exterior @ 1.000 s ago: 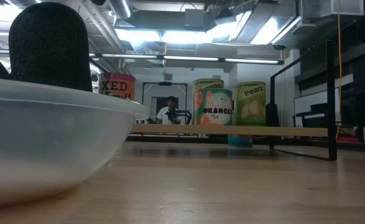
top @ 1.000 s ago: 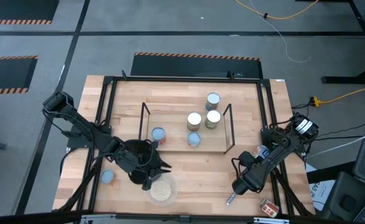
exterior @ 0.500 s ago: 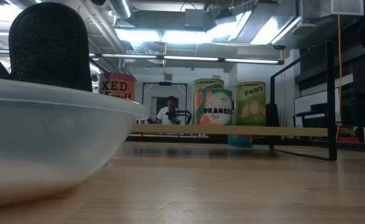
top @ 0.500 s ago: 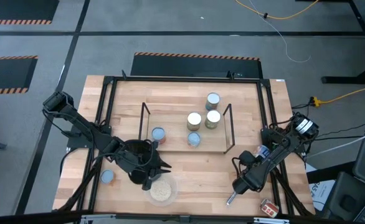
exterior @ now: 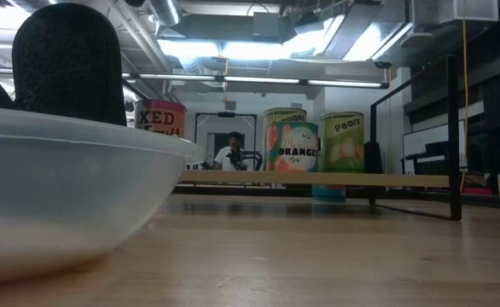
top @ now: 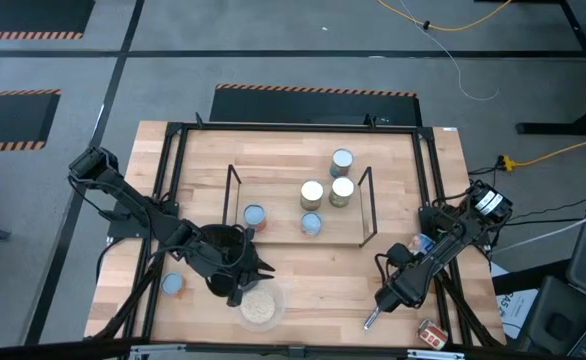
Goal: Pick and place cans onto a shelf
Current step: Put the canned peaches on the shelf
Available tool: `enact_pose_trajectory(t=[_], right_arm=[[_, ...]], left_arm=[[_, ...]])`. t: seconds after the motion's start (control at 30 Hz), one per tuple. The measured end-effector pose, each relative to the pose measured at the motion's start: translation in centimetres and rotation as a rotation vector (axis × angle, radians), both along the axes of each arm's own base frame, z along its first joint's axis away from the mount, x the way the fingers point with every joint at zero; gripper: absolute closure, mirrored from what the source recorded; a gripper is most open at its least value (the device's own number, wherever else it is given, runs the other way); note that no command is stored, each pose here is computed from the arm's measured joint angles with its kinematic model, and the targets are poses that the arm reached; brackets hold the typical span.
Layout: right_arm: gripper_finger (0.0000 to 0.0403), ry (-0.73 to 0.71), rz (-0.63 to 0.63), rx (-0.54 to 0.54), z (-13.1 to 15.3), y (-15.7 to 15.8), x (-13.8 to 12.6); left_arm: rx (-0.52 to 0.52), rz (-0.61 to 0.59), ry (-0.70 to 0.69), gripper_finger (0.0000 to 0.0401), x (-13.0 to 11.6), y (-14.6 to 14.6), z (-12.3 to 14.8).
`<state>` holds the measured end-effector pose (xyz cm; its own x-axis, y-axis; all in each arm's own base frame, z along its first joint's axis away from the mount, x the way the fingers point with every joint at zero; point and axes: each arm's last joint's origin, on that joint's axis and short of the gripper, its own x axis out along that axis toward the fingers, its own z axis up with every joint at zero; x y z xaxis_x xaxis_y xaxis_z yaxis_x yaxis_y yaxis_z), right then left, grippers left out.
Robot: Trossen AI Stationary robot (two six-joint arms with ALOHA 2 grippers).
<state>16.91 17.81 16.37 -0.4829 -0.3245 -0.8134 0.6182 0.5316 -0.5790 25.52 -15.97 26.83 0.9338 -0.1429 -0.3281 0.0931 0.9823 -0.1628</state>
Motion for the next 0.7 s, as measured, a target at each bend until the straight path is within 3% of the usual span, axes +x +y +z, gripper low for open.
enact_pose_trajectory(t=[0.37,0.7], right_arm=[[0.0338,0.023,-0.010,0.002,0.16,0.02,-0.06],[0.0381,0.051,-0.029,0.006,0.25,-0.01,-0.21]], left_arm=[[0.000,0.000,0.000,0.0335,0.01,0.01,0.00],[0.000,0.001,0.000,0.0335,0.01,0.01,0.00]])
